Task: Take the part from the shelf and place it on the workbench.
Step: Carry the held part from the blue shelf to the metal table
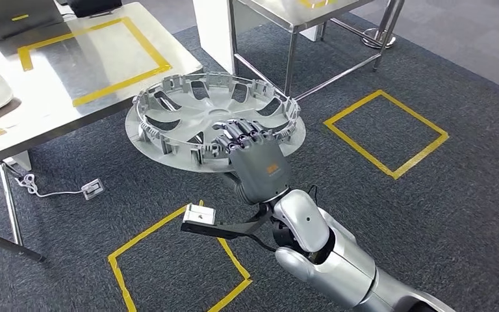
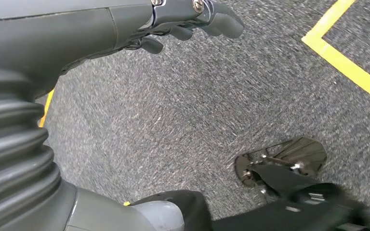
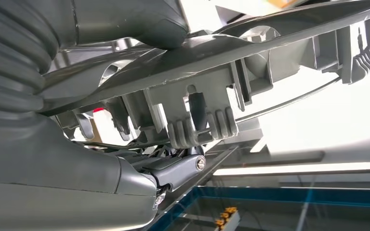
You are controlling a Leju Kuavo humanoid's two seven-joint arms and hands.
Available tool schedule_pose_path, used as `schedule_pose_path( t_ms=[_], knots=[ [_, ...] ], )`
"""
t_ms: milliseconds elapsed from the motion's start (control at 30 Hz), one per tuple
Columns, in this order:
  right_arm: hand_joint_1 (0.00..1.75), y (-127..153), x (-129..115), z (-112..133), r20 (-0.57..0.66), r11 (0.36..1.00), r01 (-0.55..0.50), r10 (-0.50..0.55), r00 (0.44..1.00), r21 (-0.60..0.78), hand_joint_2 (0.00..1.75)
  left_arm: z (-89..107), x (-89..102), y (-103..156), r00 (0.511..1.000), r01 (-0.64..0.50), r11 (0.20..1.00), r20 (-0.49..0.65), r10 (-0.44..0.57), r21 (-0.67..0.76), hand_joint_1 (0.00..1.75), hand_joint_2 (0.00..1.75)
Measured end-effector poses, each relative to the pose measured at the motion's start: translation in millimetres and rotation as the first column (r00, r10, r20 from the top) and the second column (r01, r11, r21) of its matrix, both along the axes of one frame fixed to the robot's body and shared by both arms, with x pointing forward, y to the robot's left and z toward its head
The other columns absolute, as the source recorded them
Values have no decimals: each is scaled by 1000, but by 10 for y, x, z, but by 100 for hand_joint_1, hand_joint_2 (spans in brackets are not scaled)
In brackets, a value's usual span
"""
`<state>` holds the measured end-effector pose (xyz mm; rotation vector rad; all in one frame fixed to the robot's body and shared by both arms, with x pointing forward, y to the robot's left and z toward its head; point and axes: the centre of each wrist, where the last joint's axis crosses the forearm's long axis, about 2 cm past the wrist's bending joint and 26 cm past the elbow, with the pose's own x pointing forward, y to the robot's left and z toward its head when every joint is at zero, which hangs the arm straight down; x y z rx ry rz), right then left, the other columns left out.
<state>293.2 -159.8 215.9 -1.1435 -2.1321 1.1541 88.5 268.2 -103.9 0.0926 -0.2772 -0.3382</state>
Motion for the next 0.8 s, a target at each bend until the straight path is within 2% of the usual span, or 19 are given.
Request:
schedule_pose_path(
  t_ms=[333, 800],
  knots=[
    [175, -11, 2, 12, 5, 1000, 1, -1, 1000, -2, 175, 7, 29, -27, 1000, -1, 1000, 4, 1, 2, 0, 175],
    [175, 43, 6, 57, -7, 1000, -4, 4, 1000, -3, 175, -6, -41, -37, 1000, -7, 1000, -14, 7, -2, 0, 175]
  ],
)
